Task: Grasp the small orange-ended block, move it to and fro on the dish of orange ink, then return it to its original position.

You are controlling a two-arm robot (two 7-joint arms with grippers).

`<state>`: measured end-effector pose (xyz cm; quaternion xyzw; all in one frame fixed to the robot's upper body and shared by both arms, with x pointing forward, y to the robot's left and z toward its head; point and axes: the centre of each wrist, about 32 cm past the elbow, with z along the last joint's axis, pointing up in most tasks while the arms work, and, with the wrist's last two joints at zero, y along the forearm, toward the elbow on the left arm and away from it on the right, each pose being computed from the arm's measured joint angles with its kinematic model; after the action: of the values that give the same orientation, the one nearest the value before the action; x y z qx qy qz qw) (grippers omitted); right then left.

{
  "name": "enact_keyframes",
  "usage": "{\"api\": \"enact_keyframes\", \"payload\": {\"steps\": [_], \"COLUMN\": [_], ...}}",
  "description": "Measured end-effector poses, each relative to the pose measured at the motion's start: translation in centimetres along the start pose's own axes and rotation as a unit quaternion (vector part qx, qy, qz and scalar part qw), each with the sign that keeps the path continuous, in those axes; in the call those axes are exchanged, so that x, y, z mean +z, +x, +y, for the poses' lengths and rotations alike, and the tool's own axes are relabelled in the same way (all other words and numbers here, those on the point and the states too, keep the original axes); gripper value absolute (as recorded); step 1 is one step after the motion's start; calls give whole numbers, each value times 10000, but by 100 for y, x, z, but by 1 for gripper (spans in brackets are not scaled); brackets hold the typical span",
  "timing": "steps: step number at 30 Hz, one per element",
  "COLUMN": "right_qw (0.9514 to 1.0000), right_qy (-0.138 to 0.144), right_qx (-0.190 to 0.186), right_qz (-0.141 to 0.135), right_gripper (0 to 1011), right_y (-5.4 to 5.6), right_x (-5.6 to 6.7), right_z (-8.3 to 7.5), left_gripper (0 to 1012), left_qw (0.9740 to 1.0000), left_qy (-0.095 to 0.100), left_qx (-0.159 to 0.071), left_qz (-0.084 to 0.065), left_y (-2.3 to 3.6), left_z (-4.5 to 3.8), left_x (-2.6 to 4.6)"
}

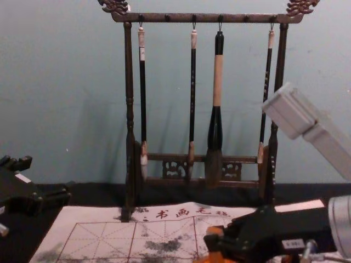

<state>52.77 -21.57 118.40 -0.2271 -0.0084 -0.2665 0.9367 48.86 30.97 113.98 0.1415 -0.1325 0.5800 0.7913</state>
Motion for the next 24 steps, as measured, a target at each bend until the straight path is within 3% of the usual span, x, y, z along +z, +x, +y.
{"api": "enact_keyframes", "payload": {"steps": [12,24], "right_qw": [9998,9998], "right_qy": [-56,-84], "right_qx": [-198,-148], "right_qz": [52,58], "right_gripper": [80,80], "right_y": [98,59], "right_x": [-14,-31], "right_z": [-67,-164], "left_gripper": [1001,1001], "left_qw": [10000,10000], "left_qy": [0,0], "left_qx": [-1,0], "left_qz": [0,0], "left_y": [0,0], "left_z": [0,0], "left_x": [0,0]}}
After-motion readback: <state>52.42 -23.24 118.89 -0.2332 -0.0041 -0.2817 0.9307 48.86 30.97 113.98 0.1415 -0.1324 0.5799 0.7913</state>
